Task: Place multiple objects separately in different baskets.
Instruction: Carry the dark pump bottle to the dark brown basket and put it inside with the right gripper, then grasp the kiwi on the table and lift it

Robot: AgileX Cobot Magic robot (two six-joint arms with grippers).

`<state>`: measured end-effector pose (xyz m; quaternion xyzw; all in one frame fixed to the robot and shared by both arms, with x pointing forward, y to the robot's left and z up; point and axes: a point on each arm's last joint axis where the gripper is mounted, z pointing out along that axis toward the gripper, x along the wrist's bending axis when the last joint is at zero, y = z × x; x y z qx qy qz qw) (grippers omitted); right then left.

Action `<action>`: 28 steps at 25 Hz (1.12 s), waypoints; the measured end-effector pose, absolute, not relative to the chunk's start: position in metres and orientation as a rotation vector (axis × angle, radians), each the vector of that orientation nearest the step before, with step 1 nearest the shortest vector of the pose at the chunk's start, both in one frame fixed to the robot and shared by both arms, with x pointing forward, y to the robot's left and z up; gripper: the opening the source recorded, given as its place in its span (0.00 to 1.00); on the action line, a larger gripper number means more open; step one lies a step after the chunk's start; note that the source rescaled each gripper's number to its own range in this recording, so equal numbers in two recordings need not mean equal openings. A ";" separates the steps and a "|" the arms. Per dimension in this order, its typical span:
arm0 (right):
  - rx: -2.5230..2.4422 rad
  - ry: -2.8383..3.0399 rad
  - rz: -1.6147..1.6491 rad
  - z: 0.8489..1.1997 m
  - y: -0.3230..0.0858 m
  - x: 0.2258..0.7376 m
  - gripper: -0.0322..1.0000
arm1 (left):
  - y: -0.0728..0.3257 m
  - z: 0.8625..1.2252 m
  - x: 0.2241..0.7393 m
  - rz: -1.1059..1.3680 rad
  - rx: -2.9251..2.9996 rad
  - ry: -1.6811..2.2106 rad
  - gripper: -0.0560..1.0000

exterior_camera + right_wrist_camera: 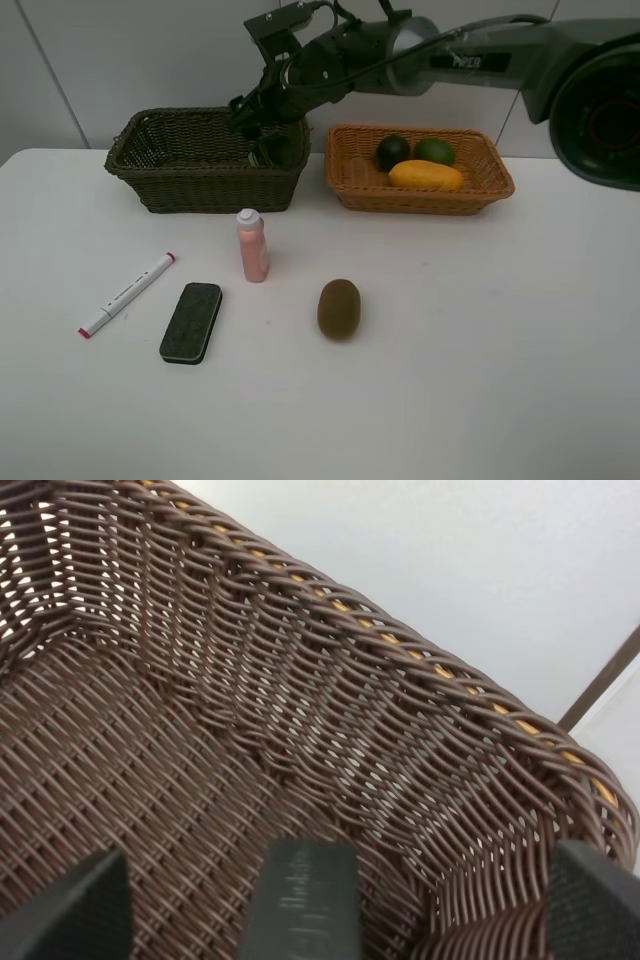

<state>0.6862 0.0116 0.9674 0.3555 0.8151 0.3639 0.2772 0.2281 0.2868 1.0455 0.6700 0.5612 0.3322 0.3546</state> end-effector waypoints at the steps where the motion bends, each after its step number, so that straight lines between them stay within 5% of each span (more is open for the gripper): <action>1: 0.954 2.189 0.977 0.967 0.012 0.686 1.00 | 0.287 1.045 0.228 0.859 1.732 1.450 1.00; 28: 1.318 2.273 0.771 1.040 -0.020 0.648 1.00 | 0.287 1.045 0.228 0.859 1.732 1.450 1.00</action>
